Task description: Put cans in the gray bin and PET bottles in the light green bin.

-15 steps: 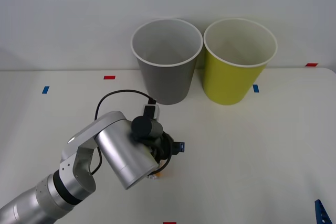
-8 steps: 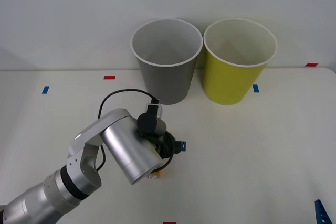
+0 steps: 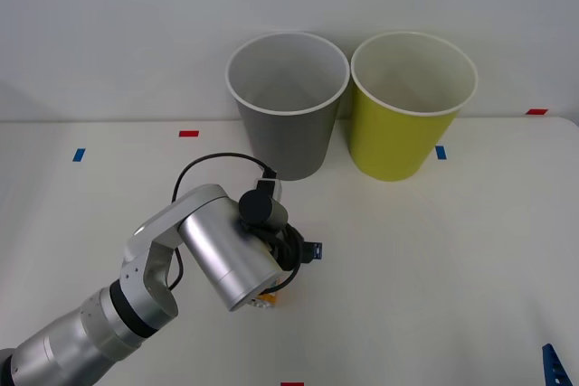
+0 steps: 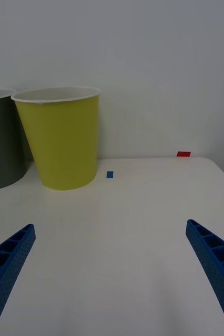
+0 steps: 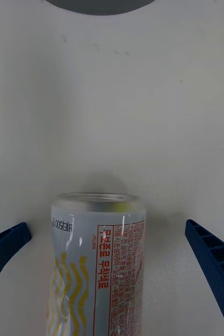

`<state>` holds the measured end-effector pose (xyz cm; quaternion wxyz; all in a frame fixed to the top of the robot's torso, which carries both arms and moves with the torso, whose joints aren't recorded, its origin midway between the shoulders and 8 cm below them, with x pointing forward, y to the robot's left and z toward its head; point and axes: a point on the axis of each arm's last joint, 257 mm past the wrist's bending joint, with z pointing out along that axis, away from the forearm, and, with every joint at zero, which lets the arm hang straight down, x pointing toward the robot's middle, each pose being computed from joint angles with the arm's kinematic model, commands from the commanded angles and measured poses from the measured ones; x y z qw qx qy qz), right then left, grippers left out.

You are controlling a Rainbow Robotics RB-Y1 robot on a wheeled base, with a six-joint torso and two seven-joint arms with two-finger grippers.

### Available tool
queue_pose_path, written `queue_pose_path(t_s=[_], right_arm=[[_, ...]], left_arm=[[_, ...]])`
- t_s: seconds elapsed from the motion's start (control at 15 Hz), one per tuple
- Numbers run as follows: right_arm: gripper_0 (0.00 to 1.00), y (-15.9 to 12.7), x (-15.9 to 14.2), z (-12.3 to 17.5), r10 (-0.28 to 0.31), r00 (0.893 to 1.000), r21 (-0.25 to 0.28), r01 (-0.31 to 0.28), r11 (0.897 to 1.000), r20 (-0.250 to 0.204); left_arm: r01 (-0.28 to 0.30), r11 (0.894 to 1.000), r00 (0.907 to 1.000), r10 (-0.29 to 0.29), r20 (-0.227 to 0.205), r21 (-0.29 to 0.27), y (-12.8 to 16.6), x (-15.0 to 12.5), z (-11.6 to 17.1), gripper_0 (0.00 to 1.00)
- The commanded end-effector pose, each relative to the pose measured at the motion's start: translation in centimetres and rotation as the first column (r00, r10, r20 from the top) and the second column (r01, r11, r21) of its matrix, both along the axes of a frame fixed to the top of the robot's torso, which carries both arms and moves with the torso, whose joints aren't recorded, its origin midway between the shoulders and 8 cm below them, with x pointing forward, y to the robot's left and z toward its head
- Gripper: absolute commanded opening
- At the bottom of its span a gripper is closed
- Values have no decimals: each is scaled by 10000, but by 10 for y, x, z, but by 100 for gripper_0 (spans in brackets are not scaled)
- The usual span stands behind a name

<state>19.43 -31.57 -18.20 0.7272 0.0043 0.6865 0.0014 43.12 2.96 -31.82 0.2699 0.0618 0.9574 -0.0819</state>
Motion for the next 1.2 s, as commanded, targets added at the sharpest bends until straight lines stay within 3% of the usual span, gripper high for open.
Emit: queue_pose_path(t_s=[0.07, 0.13, 0.2, 0.27, 0.33, 0.93, 1.07, 1.2], right_arm=[[100, 0, 0, 0, 0, 10000, 0, 0, 10000, 0], [100, 0, 0, 0, 0, 10000, 0, 0, 10000, 0], [100, 0, 0, 0, 0, 10000, 0, 0, 10000, 0], [100, 0, 0, 0, 0, 10000, 0, 0, 10000, 0], [100, 0, 0, 0, 0, 10000, 0, 0, 10000, 0], [100, 0, 0, 0, 0, 10000, 0, 0, 10000, 0], [100, 0, 0, 0, 0, 10000, 0, 0, 10000, 0], [100, 0, 0, 0, 0, 10000, 0, 0, 10000, 0]], left_arm=[[87, 10000, 9999, -87, -106, 0, 0, -3, -2, 100], [102, 9999, 9998, -101, -157, 7, 1, -3, -3, 93], [88, 9999, 9998, -87, -173, 51, 4, -3, -4, 71], [96, 9999, 9998, -95, -149, 77, 5, -3, -4, 15], [173, 9998, 9998, -172, -131, 101, 4, -3, -3, 0], [193, 9997, 9998, -195, 94, 157, 8, 0, 2, 0], [180, 9996, 9978, -194, 627, 228, 13, 5, 15, 0], [99, 9989, 9839, -177, 1776, 448, 21, 9, 39, 0]])
